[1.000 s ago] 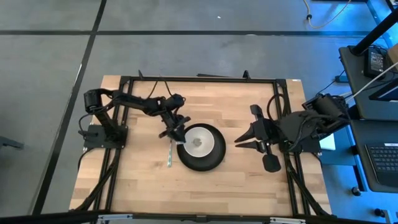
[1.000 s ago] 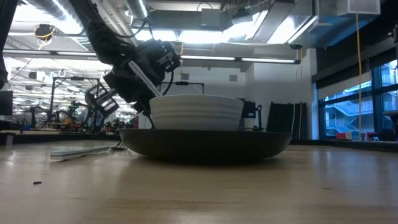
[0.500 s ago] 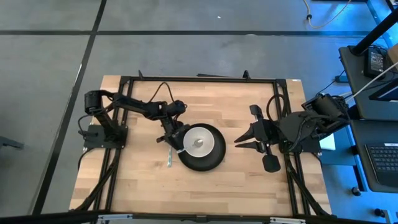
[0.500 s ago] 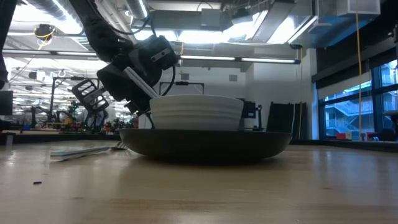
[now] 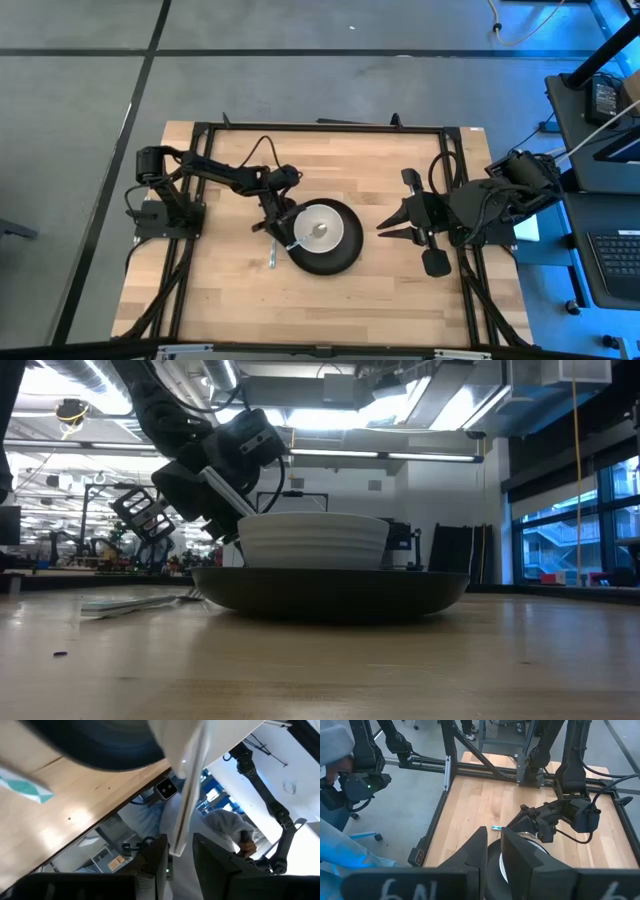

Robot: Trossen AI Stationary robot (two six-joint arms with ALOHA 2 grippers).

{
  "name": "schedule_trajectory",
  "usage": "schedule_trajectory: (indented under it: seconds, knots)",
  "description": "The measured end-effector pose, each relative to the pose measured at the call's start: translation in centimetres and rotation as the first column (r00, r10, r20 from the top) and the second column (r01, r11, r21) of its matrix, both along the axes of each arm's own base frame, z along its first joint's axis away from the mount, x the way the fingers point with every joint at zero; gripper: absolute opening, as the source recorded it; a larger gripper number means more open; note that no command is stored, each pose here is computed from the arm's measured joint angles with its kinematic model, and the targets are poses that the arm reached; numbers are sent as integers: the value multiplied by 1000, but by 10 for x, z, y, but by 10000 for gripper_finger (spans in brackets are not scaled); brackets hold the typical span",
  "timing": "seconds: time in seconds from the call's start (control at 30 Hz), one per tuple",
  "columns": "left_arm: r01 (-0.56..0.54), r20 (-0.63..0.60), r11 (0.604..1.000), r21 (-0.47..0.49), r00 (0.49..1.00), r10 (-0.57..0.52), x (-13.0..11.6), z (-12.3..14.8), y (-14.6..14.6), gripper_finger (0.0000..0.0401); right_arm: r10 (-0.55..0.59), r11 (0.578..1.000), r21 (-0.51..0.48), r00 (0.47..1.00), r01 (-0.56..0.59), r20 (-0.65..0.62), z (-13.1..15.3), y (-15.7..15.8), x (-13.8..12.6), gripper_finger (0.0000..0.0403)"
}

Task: Set table place
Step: Put the blue spoon on the white bowl, then adjust the white bowl

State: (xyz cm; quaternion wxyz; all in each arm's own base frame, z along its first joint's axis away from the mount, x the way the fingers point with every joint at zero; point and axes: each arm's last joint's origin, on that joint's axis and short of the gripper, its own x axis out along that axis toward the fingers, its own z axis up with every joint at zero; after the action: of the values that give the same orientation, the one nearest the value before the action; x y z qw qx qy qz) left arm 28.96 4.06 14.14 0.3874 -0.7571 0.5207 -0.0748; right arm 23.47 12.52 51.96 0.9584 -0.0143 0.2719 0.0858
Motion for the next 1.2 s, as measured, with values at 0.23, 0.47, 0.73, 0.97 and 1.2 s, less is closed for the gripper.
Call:
schedule_trajectory:
  seconds: [0.23, 0.47, 0.73, 0.97, 1.2]
  knots:
    - [-20, 67, 1000, 16, 998, 19, 5, 7, 2, 85, 1, 1000, -2, 1000, -1, 0, 0, 0, 0, 58]
    - [-44, 115, 999, 29, 993, 41, 2, 22, 7, 85, -1, 1000, 2, 1000, 1, 1, 0, 0, 0, 58]
    - [-144, 274, 985, 96, 955, 113, 6, 69, 16, 85, 0, 1000, 1, 1000, 0, 3, 0, 0, 0, 58]
    - [-237, 496, 950, 201, 861, 110, 8, 120, 14, 84, -5, 1000, 8, 1000, 5, 3, 0, 0, 0, 58]
    - [-437, 802, 788, 434, 586, -117, 3, 175, 0, 34, -74, 993, 88, 997, 75, -10, 1, 0, 0, 58]
